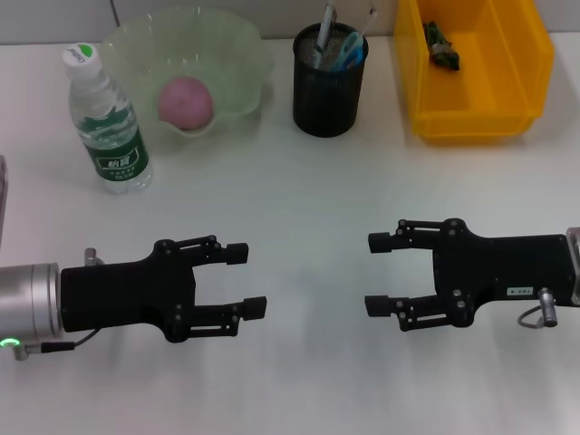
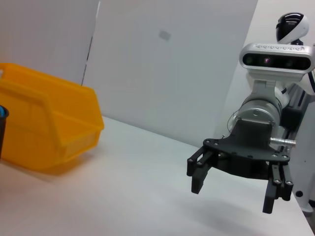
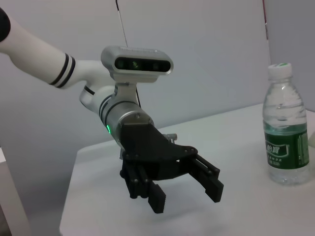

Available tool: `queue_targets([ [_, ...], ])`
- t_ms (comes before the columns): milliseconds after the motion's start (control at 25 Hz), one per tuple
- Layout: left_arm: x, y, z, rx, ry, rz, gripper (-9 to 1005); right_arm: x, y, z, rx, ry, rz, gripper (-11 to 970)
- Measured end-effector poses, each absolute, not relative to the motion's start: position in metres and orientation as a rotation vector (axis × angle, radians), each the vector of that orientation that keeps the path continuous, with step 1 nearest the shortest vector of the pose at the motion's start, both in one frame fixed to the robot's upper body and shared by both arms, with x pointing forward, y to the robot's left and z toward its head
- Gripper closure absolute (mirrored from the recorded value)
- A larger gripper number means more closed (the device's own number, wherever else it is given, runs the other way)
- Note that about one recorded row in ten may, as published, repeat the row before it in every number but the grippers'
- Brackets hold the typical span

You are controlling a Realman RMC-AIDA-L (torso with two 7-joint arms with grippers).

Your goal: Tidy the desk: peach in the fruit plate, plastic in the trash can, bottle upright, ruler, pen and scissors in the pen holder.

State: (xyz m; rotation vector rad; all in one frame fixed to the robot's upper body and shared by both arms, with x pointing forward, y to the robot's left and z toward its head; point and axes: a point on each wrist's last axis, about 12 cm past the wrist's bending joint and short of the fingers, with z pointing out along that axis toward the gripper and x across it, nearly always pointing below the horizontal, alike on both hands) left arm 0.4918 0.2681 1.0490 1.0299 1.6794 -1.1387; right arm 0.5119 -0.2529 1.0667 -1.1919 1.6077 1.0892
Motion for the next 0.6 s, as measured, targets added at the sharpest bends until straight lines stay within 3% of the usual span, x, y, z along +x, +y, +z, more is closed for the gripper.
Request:
queue_targets([
  [600, 0.4914, 0.2688, 1.048, 1.067, 1.694, -1.139, 215, 0.5138, -0.2486, 1.0662, -1.204, 1.606, 1.088, 158],
])
